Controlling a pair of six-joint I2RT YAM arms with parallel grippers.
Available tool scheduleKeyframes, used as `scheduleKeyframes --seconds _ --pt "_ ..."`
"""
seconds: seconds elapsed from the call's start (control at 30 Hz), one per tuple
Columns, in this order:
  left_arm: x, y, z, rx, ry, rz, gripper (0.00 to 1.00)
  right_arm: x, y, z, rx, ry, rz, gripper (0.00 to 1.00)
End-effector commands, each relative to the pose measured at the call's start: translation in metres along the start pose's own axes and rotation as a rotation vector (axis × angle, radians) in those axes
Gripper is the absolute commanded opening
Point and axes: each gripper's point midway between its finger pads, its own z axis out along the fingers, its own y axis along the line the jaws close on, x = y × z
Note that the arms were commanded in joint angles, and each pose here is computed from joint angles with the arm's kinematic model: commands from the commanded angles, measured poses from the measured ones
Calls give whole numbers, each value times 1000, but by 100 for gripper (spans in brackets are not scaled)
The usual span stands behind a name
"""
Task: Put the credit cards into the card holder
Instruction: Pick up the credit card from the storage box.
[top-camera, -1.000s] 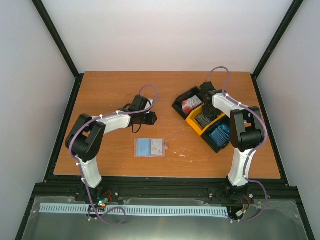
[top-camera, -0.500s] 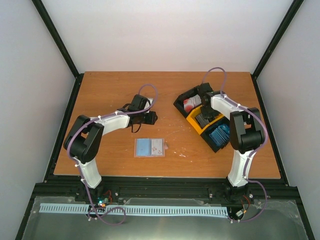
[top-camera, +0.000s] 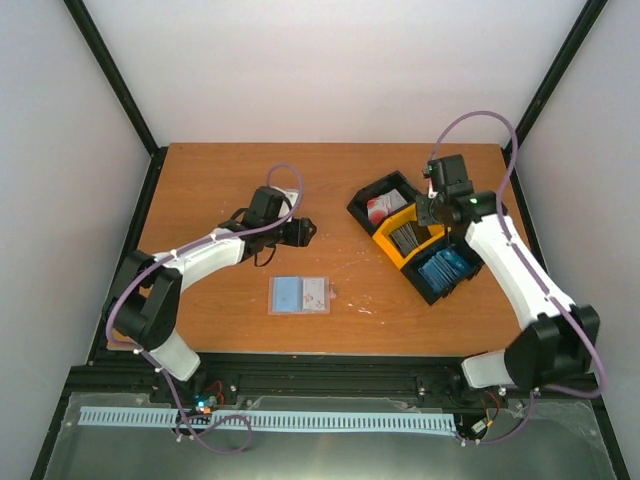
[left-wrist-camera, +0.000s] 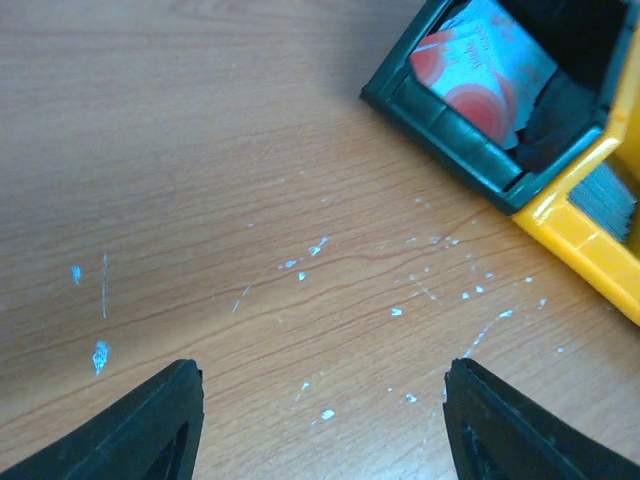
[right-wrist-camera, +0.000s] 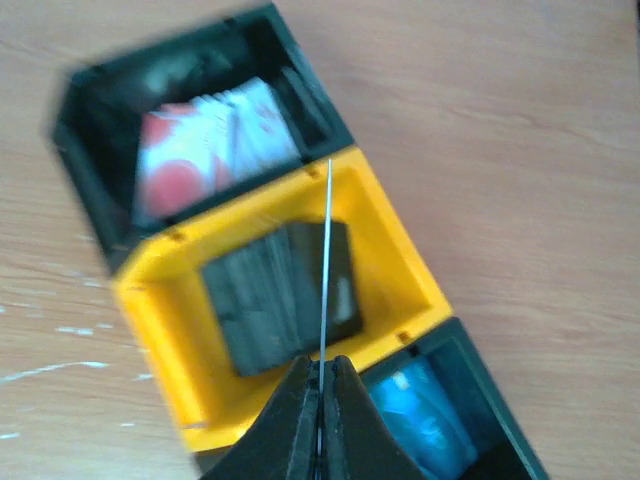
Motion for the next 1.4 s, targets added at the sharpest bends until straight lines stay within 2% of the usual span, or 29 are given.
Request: scheduleKeyframes --seconds 0.0,0.13,0.33,0.5,0.6,0.73,0.97,1.13,1.37 --pt "-33 -18 -29 60 -122 22 70 -19 36 -54 -289 -127 79 3" --pt "-49 -34 -59 108 -191 33 80 -33 65 -106 -553 -256 142 3" --pt "-61 -70 -115 259 -265 58 99 -28 102 -158 -917 -311 246 3" --pt "-44 -118 -163 534 -240 150 100 -10 120 -188 -1158 -343 282 3" --pt "-29 -144 -192 708 -200 191 100 2 132 -204 -1290 -331 248 3" --pt "-16 -169 -228 893 -157 229 100 13 148 -221 -1380 -315 174 3" --pt "-2 -175 -232 977 -40 144 99 28 183 -240 -1493 -283 70 3" --pt "5 -177 -236 1014 1 100 84 32 203 -242 -1564 -247 37 3" --pt "4 -174 -228 1018 17 4 49 39 219 -242 -1604 -204 -2 3"
